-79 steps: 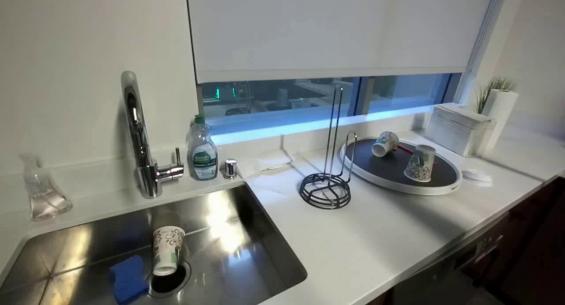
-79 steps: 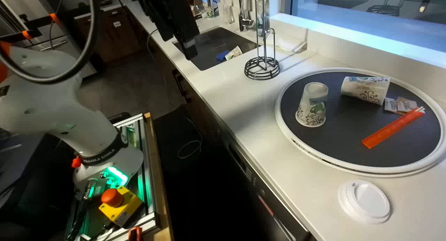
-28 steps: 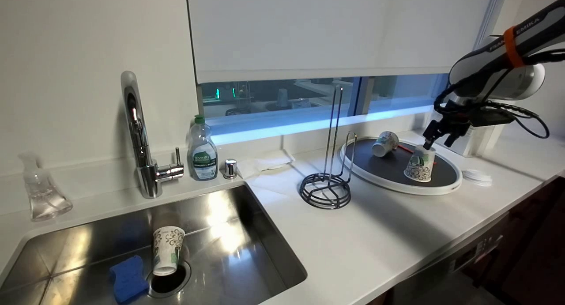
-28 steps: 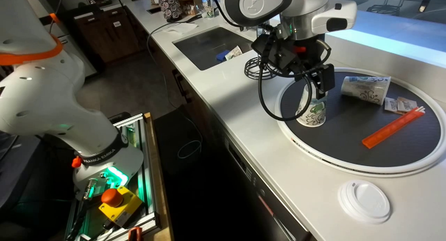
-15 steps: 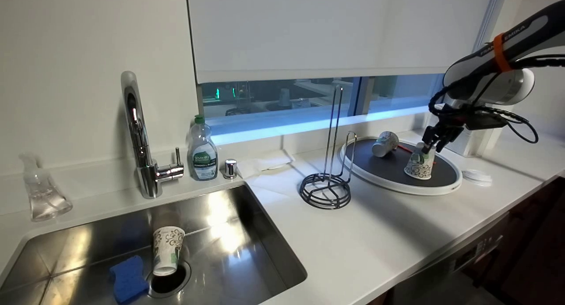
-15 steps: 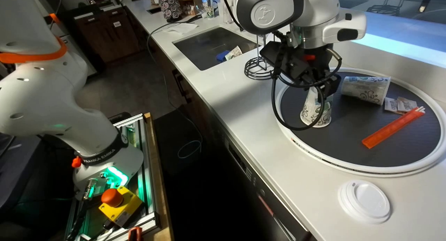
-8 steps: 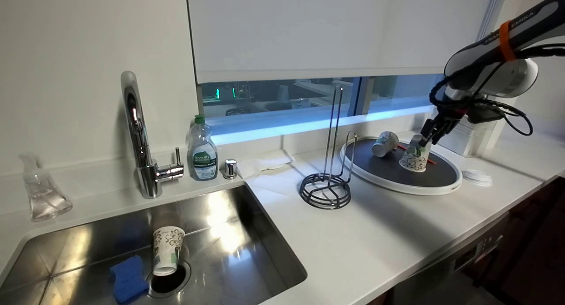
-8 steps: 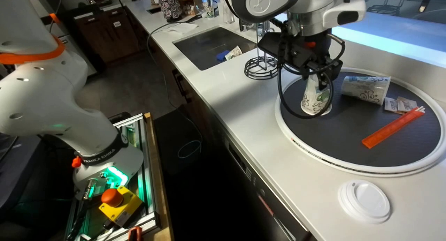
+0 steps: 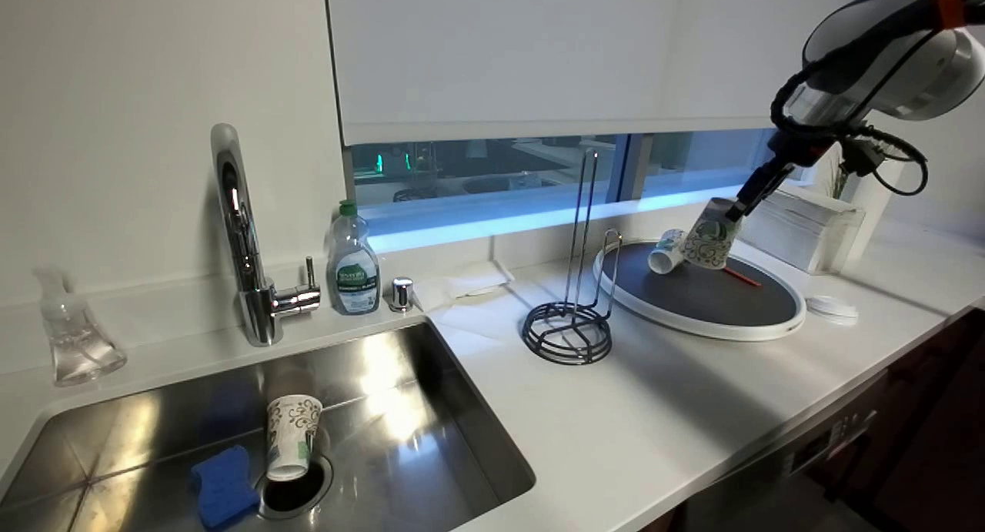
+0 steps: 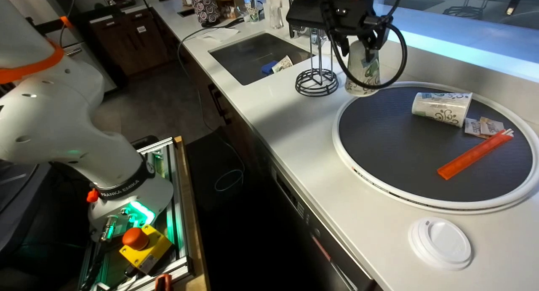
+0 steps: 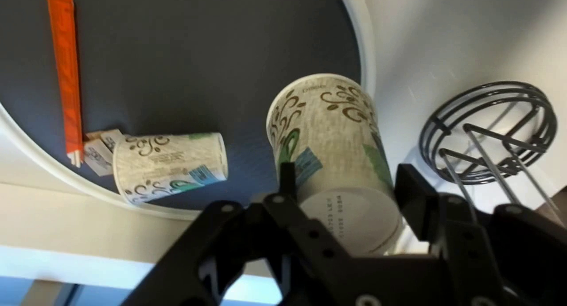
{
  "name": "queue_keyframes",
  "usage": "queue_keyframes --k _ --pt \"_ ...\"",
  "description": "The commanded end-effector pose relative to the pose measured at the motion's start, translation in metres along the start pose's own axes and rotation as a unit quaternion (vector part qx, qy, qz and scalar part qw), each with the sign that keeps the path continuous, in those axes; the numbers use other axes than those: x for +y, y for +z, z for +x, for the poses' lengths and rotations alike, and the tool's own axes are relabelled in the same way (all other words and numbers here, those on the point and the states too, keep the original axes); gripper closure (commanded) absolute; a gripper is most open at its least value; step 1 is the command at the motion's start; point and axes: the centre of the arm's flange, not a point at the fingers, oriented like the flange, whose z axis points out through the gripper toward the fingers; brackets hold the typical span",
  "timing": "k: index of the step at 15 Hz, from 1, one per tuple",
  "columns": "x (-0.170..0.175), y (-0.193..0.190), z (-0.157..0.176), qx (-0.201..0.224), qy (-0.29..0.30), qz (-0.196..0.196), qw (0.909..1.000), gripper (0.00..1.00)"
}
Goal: Put the coffee cups on the silver holder.
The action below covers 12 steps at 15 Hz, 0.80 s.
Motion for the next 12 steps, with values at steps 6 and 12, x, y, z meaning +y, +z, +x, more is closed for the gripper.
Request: queue_keyframes --k 6,12 --pt "-0.073 -0.051 0.012 0.036 -0.1 0.064 0.9923 0.67" --pt "-0.108 -0.062 0.031 0.057 -0.136 0.079 0.9859 0.67"
